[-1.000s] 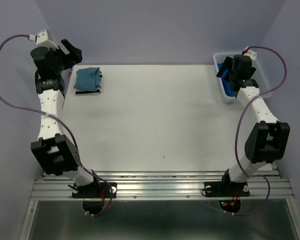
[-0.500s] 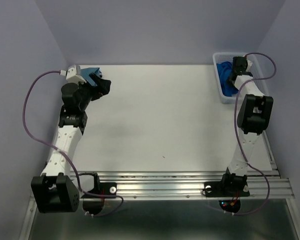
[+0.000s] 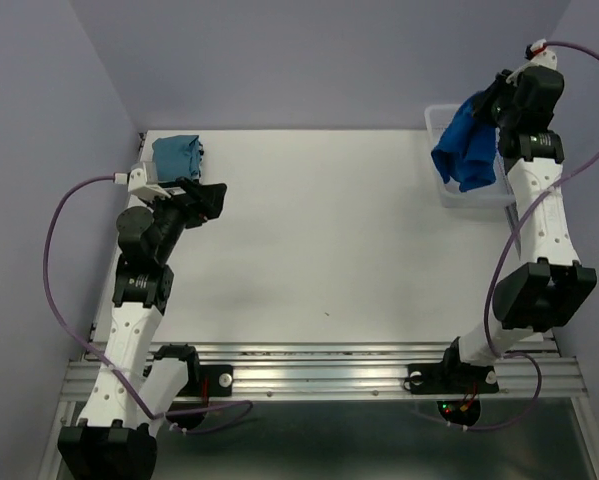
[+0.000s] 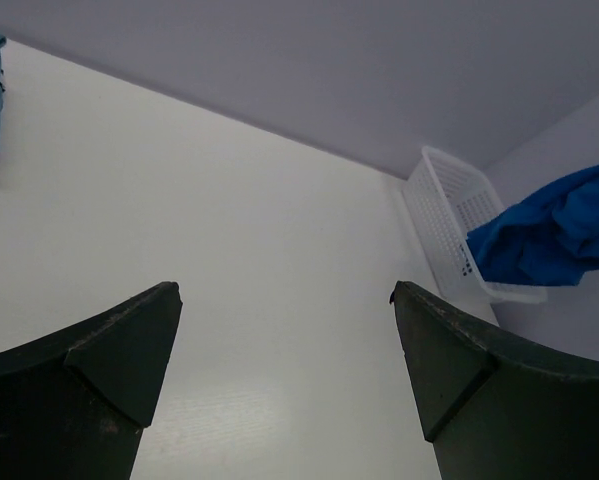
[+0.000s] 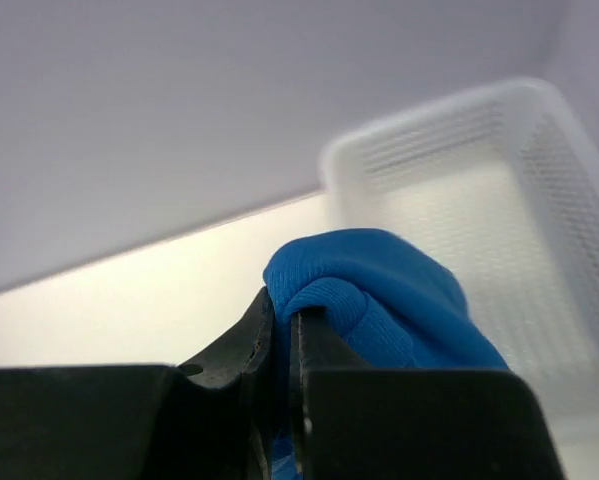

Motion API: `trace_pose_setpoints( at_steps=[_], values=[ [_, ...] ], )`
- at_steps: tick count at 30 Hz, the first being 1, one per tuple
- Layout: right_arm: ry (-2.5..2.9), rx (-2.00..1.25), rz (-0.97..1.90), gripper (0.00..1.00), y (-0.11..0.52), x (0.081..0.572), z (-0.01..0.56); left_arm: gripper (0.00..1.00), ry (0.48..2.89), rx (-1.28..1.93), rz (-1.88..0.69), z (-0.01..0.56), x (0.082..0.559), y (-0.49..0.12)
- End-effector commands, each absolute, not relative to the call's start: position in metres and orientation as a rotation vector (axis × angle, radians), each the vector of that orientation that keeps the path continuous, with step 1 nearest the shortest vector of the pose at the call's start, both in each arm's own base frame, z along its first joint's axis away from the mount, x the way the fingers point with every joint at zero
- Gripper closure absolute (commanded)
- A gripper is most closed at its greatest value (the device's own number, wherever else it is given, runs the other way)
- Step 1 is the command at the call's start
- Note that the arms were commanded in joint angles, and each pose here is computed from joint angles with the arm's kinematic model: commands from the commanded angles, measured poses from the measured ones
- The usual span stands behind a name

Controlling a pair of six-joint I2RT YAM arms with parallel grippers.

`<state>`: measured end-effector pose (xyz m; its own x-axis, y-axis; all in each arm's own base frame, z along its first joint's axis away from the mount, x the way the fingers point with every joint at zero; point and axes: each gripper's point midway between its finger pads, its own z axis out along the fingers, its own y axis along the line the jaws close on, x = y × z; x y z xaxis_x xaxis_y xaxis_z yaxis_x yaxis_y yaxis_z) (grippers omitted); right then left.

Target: Fold and stack the tank tops

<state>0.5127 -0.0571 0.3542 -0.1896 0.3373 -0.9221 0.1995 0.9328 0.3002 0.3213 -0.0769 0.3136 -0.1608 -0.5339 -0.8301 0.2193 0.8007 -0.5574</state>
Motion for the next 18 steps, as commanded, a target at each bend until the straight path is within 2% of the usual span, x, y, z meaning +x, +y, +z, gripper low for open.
trace_pose_setpoints(
  at_steps=[1,3,6,9,13,15,17,18],
  values=[
    [1.654,-0.019,0.534,0.99,0.055,0.473,0.451,0.01,1.6,-0.251,-0.758,0.309,0.305,-0.088],
    [1.623,-0.241,0.657,0.99,0.118,0.439,0.471,0.01,1.609,-0.27,-0.776,0.302,0.299,-0.089],
    [1.547,-0.449,0.77,0.98,0.175,0.395,0.495,0.01,1.623,-0.311,-0.756,0.292,0.297,-0.084],
    [1.489,-0.642,0.974,0.96,0.207,0.351,0.503,0.01,1.655,-0.357,-0.733,0.283,0.297,-0.079],
    [1.515,-0.652,1.029,0.91,0.211,0.345,0.481,0.01,1.712,-0.42,-0.692,0.266,0.298,-0.072],
    [1.631,-0.571,0.994,0.86,0.205,0.36,0.435,0.01,1.732,-0.469,-0.669,0.259,0.298,-0.067],
    [1.724,-0.424,0.858,0.71,0.185,0.376,0.4,0.01,1.778,-0.53,-0.618,0.244,0.295,-0.059],
    [1.835,-0.36,0.823,0.45,0.178,0.38,0.352,0.01,1.81,-0.565,-0.589,0.233,0.292,-0.055]
  ],
)
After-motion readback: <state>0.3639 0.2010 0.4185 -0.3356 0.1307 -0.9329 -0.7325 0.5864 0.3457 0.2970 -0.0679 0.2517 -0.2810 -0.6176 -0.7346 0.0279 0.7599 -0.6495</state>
